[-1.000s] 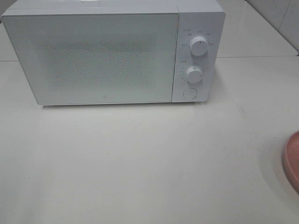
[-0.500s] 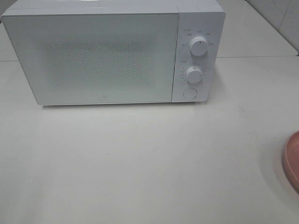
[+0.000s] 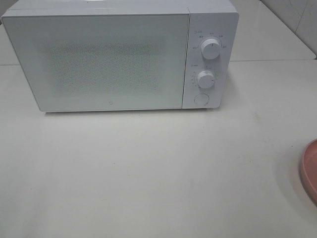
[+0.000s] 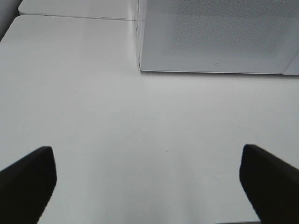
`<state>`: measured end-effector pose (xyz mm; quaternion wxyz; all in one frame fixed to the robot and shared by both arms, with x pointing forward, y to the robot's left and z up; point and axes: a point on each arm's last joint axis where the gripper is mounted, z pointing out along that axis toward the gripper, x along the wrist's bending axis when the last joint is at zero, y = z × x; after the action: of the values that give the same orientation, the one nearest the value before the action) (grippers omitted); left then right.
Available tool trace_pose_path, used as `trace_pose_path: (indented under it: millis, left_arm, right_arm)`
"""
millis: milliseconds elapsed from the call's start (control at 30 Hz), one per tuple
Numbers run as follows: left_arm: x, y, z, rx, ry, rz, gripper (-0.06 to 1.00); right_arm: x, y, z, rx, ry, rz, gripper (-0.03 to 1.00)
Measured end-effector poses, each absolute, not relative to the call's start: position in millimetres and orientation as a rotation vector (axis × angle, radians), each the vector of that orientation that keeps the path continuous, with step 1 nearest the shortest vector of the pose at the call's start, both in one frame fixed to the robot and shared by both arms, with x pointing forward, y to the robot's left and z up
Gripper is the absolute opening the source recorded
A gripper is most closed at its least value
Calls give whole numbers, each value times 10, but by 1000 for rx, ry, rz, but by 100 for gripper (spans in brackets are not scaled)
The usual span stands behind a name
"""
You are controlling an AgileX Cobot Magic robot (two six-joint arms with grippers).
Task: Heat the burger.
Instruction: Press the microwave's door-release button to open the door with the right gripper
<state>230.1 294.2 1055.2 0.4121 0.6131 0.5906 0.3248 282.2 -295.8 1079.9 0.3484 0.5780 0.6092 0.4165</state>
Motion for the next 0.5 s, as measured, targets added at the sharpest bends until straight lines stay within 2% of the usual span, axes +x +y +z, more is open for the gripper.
trace_pose_path:
  millis: [500]
  left_arm:
    - [2301, 2942, 10552, 1542, 1486, 817, 99]
  right_arm:
    - [3228, -2887, 10877, 1436, 1560, 1099, 76]
